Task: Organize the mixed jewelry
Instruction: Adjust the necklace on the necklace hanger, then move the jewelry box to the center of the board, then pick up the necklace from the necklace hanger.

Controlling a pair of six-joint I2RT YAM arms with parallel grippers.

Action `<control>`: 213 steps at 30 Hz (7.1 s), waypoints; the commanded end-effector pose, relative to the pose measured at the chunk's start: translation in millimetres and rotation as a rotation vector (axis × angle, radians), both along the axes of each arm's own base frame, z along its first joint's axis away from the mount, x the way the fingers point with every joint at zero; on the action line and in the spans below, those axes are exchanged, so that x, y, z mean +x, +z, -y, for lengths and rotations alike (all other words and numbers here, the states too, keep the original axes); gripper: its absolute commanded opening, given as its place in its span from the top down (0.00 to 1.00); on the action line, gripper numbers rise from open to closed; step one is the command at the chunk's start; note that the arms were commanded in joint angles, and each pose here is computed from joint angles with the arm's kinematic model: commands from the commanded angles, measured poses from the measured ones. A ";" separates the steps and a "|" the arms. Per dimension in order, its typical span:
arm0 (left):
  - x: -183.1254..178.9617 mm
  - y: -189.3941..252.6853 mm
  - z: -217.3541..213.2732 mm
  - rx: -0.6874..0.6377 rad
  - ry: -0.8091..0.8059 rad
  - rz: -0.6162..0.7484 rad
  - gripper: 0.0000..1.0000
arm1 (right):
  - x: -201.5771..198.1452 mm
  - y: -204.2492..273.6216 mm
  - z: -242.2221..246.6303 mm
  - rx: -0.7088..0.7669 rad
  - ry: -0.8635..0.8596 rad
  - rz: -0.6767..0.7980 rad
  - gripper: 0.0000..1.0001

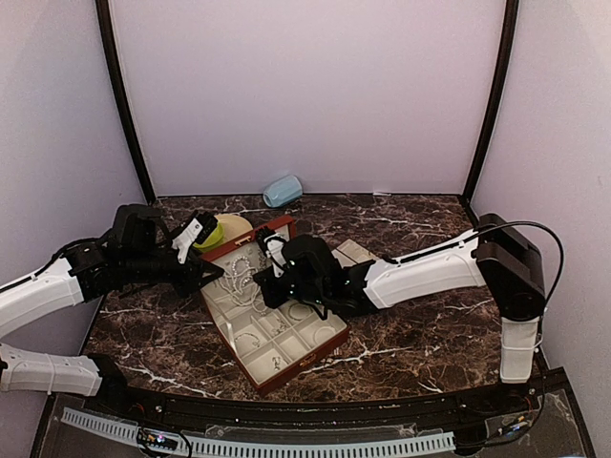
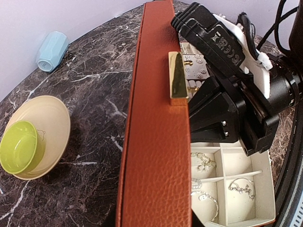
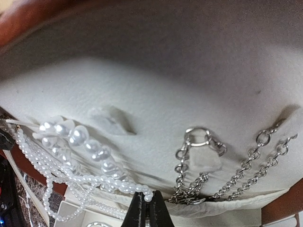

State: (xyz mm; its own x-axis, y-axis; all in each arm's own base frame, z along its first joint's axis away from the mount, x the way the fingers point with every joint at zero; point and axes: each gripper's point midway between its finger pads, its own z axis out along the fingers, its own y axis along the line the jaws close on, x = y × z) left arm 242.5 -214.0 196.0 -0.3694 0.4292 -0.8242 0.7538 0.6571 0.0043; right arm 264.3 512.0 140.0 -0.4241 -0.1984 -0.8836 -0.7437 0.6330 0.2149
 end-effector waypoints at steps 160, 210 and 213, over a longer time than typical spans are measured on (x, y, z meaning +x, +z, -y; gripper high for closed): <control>89.8 132.9 -78.9 -0.205 0.433 0.364 0.20 | 79.3 -75.8 122.0 -0.163 -0.578 -0.366 1.00; 71.2 120.4 -89.3 -0.335 0.444 0.262 0.11 | 62.6 42.6 -68.0 0.025 -0.055 0.067 0.65; 70.0 121.5 -89.2 -0.337 0.441 0.264 0.11 | 71.3 35.0 -72.4 0.007 -0.085 0.081 0.65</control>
